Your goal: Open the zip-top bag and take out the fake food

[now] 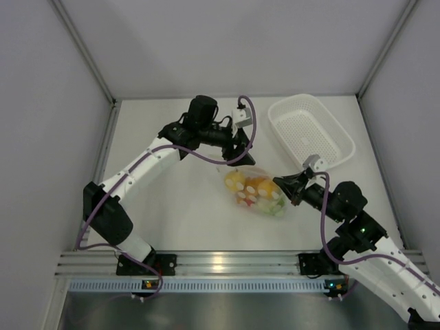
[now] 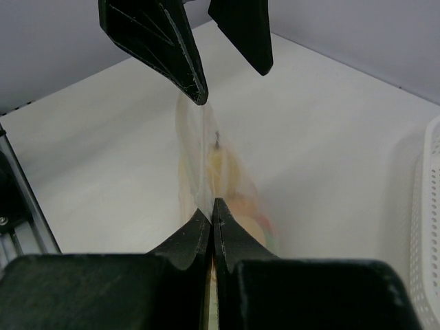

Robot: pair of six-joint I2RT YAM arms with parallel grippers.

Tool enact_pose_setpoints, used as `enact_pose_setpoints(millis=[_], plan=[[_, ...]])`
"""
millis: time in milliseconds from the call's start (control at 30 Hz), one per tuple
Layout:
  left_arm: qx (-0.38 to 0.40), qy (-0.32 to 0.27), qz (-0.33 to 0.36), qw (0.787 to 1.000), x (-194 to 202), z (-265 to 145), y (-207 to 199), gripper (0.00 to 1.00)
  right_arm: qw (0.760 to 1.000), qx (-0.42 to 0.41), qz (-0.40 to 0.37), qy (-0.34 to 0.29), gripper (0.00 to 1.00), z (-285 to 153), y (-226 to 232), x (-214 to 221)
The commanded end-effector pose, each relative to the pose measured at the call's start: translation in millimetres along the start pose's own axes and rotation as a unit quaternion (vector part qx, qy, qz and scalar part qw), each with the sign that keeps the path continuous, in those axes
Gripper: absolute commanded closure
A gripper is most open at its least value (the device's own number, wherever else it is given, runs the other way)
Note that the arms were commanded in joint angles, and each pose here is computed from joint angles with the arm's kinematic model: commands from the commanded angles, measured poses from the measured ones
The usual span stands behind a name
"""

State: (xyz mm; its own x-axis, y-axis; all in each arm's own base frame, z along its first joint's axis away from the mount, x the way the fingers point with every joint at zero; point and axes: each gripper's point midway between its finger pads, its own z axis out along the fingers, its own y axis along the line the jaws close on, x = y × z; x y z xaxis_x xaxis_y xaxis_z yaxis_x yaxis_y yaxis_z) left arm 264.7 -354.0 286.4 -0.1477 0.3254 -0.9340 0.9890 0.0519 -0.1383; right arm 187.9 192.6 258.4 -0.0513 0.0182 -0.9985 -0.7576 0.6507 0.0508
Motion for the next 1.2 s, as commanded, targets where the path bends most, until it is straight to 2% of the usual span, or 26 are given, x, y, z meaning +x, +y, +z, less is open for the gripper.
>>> enact_pose_setpoints(millis=[0,367,467,533,700,967,1167], plan=[[0.008,-0.002,0.019,1.000,4,0,-1,0.29,0.998,0.004,-0.016,-0.057,1.00,-2,-1,-41],[0.007,0.011,0.010,1.000,21,-1,-4,0.28,0.999,0.022,-0.004,-0.043,1.00,4,-8,-36],[-0.002,0.008,0.017,1.000,17,-4,-4,0.28,0.999,0.028,-0.002,-0.042,1.00,5,-10,-35],[-0.023,0.003,0.016,1.000,10,-7,1,0.22,0.999,0.025,-0.002,-0.035,1.00,7,-10,-32],[-0.036,-0.011,0.040,0.999,-4,-19,-5,0.20,0.999,0.030,0.001,-0.028,1.00,10,-12,-29],[-0.047,0.004,0.024,0.999,15,-14,1,0.23,0.999,0.013,0.005,-0.045,1.00,7,-5,-36],[-0.051,0.005,0.028,0.998,14,-12,6,0.26,0.999,0.001,0.003,-0.048,1.00,5,0,-36]])
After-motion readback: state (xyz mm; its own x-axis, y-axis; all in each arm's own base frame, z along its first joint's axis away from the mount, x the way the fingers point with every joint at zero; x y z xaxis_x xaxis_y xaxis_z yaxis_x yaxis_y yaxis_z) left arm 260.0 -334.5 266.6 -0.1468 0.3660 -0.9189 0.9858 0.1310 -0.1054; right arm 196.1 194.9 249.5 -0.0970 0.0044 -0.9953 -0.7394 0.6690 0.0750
